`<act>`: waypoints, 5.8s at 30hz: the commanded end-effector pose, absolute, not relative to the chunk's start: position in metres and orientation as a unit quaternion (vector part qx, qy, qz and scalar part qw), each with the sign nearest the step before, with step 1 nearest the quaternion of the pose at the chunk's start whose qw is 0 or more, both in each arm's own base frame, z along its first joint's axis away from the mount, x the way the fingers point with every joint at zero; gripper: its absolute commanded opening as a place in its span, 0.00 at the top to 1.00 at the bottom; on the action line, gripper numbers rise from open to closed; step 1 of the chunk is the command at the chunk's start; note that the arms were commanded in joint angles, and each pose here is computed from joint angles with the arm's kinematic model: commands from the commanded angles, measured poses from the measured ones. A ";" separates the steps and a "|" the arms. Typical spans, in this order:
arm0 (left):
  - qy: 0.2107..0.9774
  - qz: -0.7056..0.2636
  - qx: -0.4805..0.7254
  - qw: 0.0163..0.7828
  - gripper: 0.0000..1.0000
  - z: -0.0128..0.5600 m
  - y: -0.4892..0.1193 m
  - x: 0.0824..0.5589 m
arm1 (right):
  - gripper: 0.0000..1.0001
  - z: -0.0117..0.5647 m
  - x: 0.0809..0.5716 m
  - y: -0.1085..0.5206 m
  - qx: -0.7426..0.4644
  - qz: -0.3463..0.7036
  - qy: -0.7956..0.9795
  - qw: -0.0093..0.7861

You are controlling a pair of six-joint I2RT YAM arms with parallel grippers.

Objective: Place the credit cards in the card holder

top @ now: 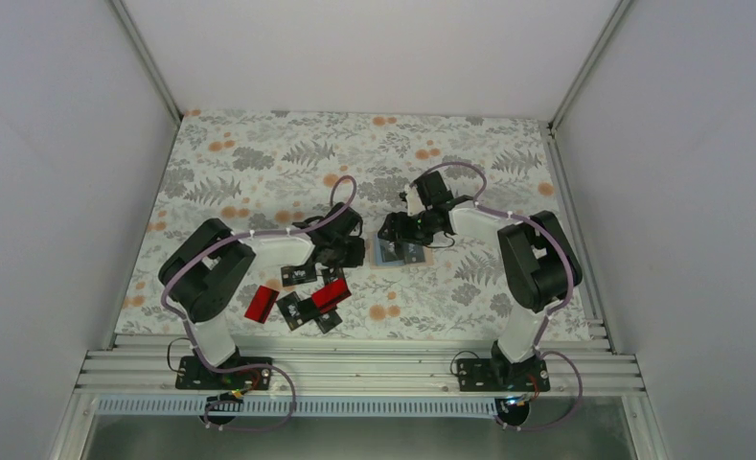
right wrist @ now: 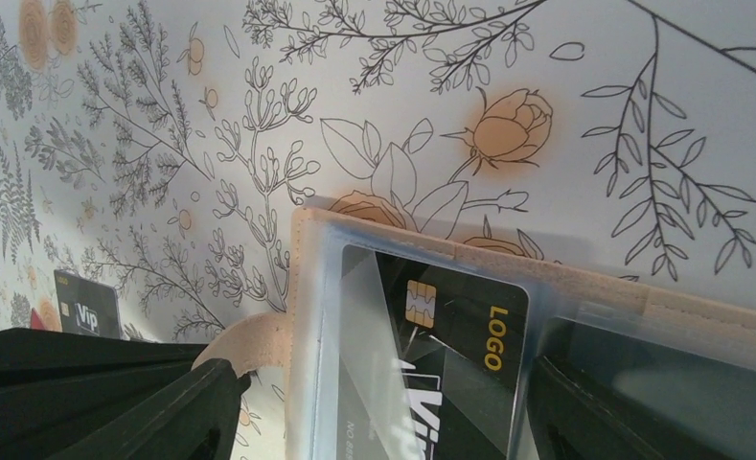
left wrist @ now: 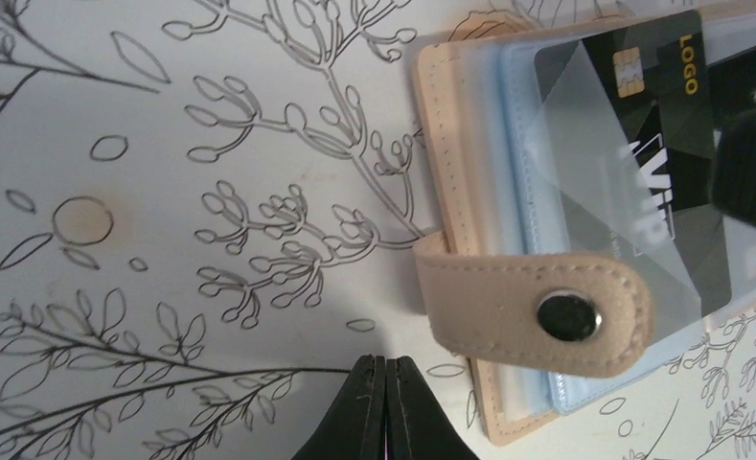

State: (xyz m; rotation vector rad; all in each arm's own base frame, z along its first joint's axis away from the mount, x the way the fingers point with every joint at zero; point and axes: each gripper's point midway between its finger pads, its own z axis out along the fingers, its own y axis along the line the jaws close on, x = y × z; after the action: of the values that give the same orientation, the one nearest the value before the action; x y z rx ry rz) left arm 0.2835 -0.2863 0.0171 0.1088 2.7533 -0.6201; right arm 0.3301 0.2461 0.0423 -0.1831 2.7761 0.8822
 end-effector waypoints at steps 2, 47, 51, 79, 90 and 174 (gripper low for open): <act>0.962 -0.219 0.045 0.158 0.98 0.013 -0.294 0.289 | 0.25 0.041 0.326 0.250 -0.071 0.308 0.943 0.105; 0.961 -0.216 0.046 0.165 0.97 0.016 -0.292 0.289 | 0.25 0.048 0.291 0.267 -0.071 0.319 0.943 0.065; 0.961 -0.205 0.045 0.180 0.98 0.031 -0.285 0.287 | 0.23 0.058 0.297 0.264 -0.080 0.306 0.945 0.081; 0.957 -0.223 0.035 0.181 0.86 0.057 -0.312 0.266 | 0.90 0.078 0.312 0.239 -0.102 0.306 0.935 0.147; 0.958 -0.218 0.034 0.180 0.86 0.056 -0.311 0.266 | 0.96 0.047 0.306 0.234 -0.094 0.285 0.947 0.115; 0.949 -0.255 0.056 0.177 0.59 0.049 -0.361 0.282 | 0.94 0.013 0.290 0.223 -0.073 0.263 0.958 0.088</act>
State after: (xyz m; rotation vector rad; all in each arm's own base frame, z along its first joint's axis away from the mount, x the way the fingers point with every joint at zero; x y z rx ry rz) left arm 0.2777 -0.3550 0.0462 0.1398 2.6963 -0.7420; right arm 0.2959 0.2294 0.0167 -0.2362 2.8215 0.8224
